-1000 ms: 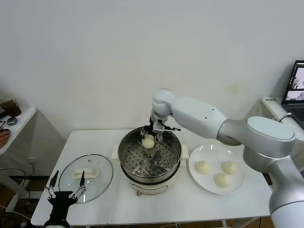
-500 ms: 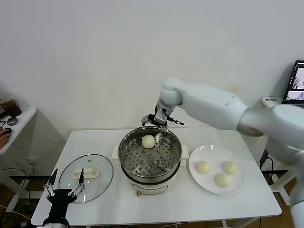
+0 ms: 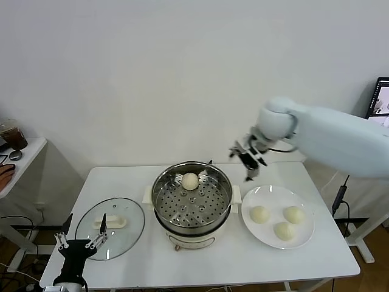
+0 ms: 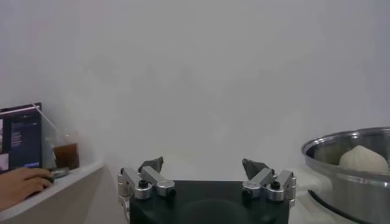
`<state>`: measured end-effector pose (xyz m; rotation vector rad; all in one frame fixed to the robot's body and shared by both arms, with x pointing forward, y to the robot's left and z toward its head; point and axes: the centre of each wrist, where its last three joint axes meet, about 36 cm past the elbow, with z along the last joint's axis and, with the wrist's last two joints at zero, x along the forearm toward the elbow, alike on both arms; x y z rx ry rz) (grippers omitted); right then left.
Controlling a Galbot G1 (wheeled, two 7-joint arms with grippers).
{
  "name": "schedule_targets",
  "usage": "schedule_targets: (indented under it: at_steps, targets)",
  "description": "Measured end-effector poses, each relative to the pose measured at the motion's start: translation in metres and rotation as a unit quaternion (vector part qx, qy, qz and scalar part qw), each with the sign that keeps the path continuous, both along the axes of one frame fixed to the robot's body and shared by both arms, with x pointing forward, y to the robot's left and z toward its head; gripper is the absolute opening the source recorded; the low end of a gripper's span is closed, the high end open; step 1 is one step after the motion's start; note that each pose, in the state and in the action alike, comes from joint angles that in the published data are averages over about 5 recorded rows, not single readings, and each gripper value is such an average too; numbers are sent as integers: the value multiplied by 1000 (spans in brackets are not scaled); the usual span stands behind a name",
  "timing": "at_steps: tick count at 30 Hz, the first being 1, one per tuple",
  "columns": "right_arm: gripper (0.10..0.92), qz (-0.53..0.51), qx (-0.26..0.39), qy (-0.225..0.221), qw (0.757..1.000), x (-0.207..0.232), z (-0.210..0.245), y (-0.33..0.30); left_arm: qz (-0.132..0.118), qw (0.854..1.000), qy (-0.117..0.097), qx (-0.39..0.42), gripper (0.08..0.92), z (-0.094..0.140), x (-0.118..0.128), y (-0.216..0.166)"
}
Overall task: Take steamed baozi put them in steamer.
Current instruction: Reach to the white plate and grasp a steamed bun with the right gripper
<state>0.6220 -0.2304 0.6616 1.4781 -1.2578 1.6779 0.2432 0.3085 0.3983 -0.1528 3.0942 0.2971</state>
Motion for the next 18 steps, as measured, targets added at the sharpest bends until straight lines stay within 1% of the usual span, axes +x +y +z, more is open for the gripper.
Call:
schedule_targets:
  at_steps: [4,9,18]
  targets:
    - [823,-42,-7,22,999,-9,-25,-34,0,1000,1,0,823,-1,0,0]
    - [823,-73,-11,39,997,-15,-60,-63,3,1000,4,1,823,-3,-1,0]
    - [823,-92,-19,55,994,-12,-120,-85,10,1000,6,5,823,-3,-4,3]
